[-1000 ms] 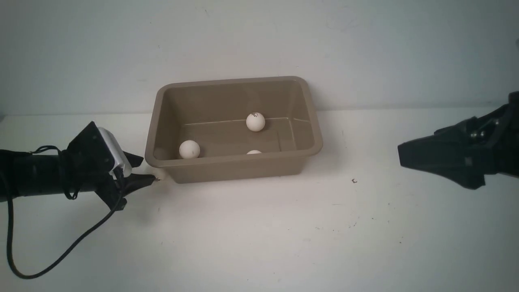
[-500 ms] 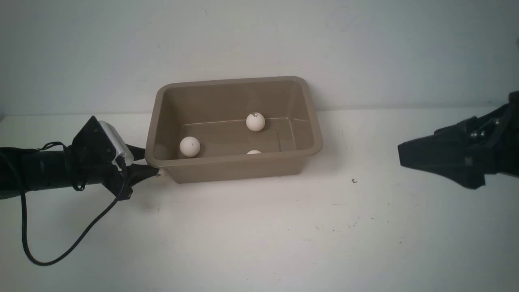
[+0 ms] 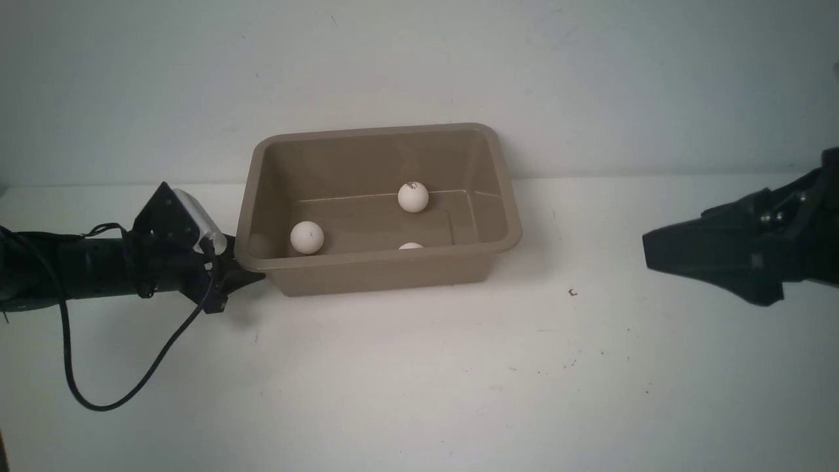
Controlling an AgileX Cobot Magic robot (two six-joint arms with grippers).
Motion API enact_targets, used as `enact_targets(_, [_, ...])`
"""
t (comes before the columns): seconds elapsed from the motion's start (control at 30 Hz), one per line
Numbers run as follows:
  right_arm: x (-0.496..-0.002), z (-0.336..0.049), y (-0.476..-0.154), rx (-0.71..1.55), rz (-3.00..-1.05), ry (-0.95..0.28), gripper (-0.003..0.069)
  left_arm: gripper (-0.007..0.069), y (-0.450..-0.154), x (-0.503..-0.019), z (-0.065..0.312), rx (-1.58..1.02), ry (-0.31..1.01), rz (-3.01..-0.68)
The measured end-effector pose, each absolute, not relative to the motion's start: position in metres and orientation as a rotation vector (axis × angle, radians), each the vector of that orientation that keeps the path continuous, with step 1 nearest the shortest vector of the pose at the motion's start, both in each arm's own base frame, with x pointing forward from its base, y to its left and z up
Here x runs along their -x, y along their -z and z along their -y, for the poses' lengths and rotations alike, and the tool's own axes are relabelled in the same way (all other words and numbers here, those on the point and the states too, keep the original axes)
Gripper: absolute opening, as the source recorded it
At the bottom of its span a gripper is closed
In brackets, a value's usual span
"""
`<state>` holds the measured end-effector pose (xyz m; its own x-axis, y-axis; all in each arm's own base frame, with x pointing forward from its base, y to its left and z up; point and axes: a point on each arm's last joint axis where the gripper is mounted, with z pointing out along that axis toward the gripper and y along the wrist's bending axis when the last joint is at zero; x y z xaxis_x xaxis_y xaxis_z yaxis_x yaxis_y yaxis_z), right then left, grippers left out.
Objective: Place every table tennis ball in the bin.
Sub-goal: Use the left arm to clamp the table tennis ball closest to it
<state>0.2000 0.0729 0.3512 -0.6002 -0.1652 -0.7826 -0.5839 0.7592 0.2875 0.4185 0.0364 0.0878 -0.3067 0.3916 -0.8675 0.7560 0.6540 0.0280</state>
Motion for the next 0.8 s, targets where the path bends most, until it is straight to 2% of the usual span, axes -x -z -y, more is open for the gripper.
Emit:
enact_targets(0.53, [-0.200,-0.073,-0.351,0.560,-2.171,-0.685,0.0588,0.0344,-0.092,-0.430,-0.050,-0.885,0.452,-1.931])
enact_targets(0.63, [-0.200,-0.073,-0.351,0.561,-2.171,-0.686,0.0588,0.0344,-0.100,-0.428,-0.061,-0.888,0.412,-1.932])
enact_targets(0.8, [-0.199,-0.073,-0.351,0.562,-2.172,-0.687,0.0588,0.0344,-0.135,-0.422,-0.088,-0.830,0.350,-1.892])
